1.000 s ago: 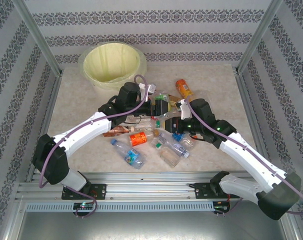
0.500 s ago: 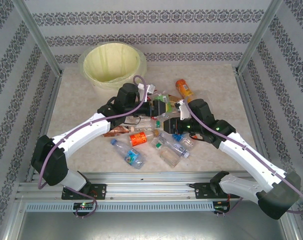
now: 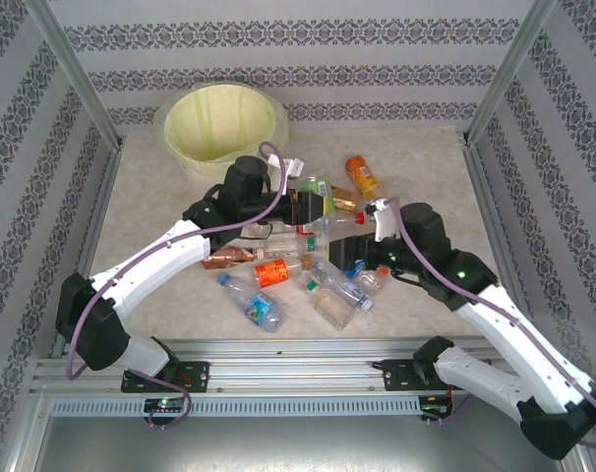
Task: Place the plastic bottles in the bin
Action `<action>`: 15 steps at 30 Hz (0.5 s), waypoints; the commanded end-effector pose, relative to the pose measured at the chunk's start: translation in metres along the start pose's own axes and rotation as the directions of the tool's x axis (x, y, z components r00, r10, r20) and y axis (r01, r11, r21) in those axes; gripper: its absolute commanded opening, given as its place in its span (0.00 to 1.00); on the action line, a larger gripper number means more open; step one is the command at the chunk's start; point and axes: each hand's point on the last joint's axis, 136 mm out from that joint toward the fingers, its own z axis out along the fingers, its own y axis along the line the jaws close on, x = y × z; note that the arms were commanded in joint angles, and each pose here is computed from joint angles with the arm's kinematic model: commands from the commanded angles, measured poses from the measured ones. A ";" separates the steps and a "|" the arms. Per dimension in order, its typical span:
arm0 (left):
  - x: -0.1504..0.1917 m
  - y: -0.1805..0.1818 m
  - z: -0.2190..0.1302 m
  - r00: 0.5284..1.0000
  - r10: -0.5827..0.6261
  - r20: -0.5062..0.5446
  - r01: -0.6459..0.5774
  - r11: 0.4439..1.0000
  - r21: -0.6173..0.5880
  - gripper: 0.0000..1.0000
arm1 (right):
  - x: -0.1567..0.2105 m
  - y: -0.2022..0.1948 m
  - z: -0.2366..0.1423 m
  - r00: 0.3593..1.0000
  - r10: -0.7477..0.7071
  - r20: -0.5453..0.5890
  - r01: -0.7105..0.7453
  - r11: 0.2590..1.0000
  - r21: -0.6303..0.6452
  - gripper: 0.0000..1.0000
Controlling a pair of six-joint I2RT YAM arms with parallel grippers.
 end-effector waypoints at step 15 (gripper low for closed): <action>-0.109 0.024 -0.102 0.944 0.321 0.078 -0.222 0.790 -0.571 0.53 | -0.058 0.071 -0.111 0.928 -0.195 0.316 0.234 0.968 -0.090 0.98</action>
